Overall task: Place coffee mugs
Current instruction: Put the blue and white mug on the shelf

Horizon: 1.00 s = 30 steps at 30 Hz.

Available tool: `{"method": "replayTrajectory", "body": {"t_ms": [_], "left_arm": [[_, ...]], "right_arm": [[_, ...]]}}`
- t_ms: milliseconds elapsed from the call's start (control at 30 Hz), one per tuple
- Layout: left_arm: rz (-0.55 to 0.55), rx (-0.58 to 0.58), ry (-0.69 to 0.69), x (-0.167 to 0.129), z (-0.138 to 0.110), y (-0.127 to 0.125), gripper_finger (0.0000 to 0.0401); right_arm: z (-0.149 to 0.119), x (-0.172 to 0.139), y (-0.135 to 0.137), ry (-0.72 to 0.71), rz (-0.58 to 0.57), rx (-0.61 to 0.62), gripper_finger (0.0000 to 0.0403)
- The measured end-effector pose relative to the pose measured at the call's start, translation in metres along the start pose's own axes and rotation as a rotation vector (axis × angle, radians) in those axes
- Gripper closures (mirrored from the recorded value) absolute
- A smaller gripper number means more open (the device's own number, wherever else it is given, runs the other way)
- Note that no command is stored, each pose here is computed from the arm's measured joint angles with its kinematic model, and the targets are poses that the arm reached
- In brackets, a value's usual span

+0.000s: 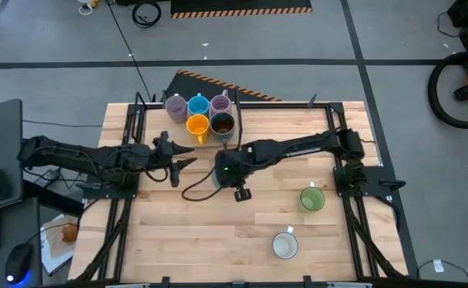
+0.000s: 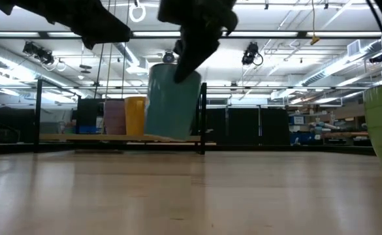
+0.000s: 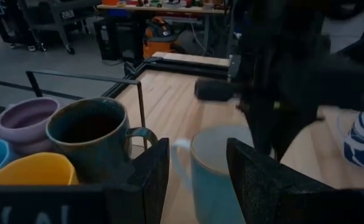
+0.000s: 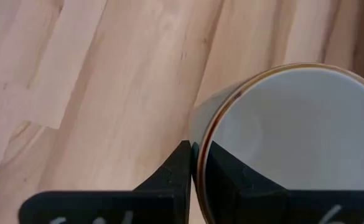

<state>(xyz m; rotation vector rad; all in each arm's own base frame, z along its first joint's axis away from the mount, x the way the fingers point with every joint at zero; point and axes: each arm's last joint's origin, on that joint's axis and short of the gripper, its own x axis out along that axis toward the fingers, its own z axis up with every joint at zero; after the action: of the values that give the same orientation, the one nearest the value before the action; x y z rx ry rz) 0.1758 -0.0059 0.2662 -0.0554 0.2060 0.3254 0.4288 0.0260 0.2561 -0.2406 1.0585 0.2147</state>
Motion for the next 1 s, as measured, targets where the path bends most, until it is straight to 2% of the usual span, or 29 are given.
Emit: {"method": "replayTrajectory", "body": {"t_ms": [267,533,700,867,1000], "left_arm": [[0.0,-0.011,-0.001,-0.012,0.002,0.005,0.0234],[0.006,-0.028,0.047,-0.011,-0.003,0.005,0.0234],[0.012,-0.05,0.078,-0.011,-0.007,0.006,0.0234],[0.016,-0.063,0.094,-0.012,-0.008,0.006,0.0234],[0.016,-0.067,0.093,-0.012,-0.008,0.006,0.0234]], "right_arm": [[0.025,0.017,-0.007,-0.02,0.028,-0.129,0.036],[0.024,0.024,-0.016,0.013,0.07,-0.258,0.036],[0.016,0.023,-0.021,0.067,0.089,-0.285,0.036],[0.014,0.023,-0.022,0.075,0.102,-0.286,0.036],[0.014,0.023,-0.021,0.06,0.154,-0.285,0.0359]]}}
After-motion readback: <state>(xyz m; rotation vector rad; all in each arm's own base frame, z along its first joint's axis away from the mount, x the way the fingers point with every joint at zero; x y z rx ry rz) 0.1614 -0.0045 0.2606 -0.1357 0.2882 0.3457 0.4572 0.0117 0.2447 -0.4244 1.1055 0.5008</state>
